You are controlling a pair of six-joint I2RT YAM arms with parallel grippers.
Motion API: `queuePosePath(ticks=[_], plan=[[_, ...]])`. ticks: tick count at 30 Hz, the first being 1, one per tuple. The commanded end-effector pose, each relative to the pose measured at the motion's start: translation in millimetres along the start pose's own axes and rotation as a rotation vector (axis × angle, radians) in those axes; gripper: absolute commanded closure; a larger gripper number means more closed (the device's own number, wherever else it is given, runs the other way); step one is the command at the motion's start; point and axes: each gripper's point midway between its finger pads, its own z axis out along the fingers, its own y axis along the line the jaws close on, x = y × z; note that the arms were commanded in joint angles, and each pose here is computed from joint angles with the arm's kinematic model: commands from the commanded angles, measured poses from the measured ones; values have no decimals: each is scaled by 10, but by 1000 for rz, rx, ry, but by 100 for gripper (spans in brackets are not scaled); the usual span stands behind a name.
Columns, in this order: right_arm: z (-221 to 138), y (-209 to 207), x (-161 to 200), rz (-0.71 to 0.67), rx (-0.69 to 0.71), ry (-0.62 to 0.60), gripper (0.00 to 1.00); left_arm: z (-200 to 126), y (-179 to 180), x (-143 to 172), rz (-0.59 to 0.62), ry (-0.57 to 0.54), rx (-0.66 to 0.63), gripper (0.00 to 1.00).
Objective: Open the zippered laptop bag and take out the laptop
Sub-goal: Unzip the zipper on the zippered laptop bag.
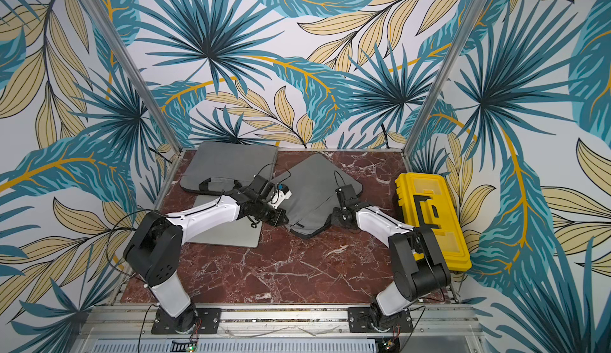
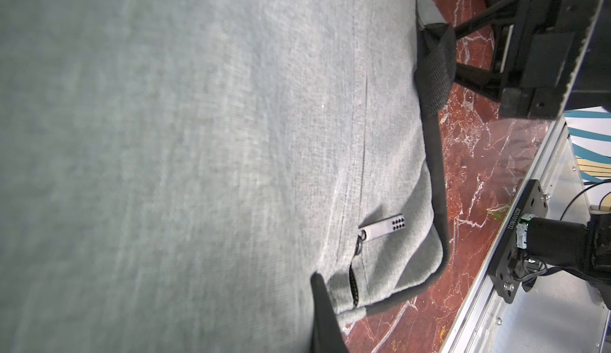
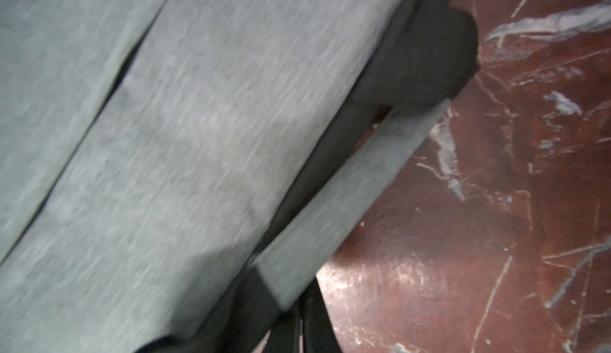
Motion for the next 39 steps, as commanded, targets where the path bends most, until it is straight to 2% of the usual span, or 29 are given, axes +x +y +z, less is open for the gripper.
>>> queuePosePath(ticks=[1,17,32,36,39], plan=[[56,-496,-45,47,193,-11,100,-209,258,47,-14,-15,-115,100],[224,-601,-76,133,157,10,100,-249,341,94,-30,-28,-140,100],[-116,-734,126,136,190,-2,100,-365,625,-54,-4,-73,-284,100],[-264,-767,234,115,214,1,100,-360,777,-99,-25,-82,-343,100],[-335,-703,313,118,182,-3,100,-345,883,-169,-64,-105,-353,100]])
